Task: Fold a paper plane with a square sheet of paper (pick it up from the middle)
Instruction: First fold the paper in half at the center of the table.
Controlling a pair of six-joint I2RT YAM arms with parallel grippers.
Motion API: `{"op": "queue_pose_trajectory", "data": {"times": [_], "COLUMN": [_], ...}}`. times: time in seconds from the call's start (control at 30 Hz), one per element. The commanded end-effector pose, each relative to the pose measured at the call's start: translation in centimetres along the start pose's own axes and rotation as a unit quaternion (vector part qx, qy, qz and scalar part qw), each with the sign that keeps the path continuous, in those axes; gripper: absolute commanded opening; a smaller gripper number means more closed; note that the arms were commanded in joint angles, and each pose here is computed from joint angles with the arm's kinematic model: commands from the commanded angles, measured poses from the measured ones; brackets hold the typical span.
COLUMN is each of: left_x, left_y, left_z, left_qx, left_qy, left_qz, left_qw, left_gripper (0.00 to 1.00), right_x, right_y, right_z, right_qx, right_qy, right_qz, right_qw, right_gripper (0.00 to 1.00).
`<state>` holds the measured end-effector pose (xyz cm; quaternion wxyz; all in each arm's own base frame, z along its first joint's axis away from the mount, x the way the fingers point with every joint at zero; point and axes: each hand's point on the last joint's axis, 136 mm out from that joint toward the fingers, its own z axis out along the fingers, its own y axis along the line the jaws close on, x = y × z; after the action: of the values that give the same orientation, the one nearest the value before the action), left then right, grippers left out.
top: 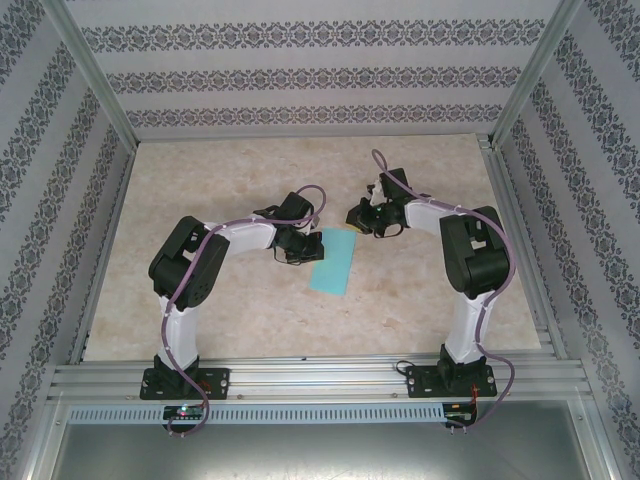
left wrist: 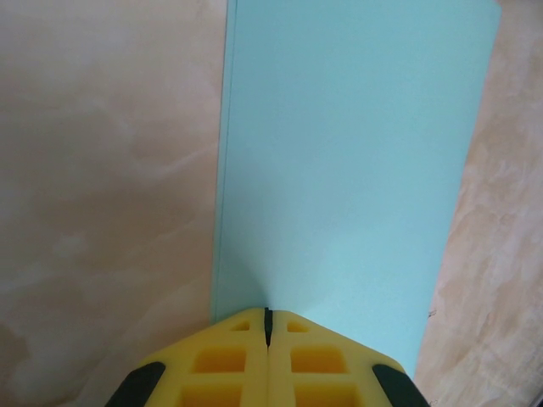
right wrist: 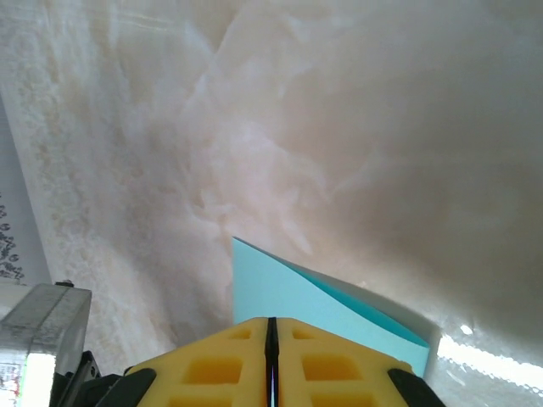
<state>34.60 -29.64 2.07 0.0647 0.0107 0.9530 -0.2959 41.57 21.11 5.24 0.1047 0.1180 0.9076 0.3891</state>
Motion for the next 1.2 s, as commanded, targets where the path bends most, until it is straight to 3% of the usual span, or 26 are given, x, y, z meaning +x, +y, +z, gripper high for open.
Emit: {"op": "queue_pose_trajectory", "data": {"times": [0.0,0.43,0.77,1.17], "left_x": [2.8,2.8,2.8,2.6], "left_y": [2.1,2.0,2.0,1.8], "left_z": [1.0,1.0,0.8,0.9], "left_qx": [-0.041,-0.041,-0.041,-0.037], "left_qy": [0.051,0.051,0.049,0.049], "left_qz": [-0.010,-0.009,-0.008,-0.009], "left_qw": [0.998,0.998,0.998,0.998], "left_gripper": [0.00,0.00,0.00,0.00], "right_x": [0.7,2.8,0.4,6.2], "right_y": [-0.2,-6.3,1.0,1.6], "right_z": [0.3,2.9,-2.2,-2.0], "right_qx": [-0.005,0.081,0.022,-0.008], "right_qy": [0.017,0.053,0.011,0.012], "right_qz": [0.014,0.065,0.019,0.008], "right_qw": [1.000,0.993,1.000,1.000], "right_gripper": [0.10,0.06,0.06,0.07]}}
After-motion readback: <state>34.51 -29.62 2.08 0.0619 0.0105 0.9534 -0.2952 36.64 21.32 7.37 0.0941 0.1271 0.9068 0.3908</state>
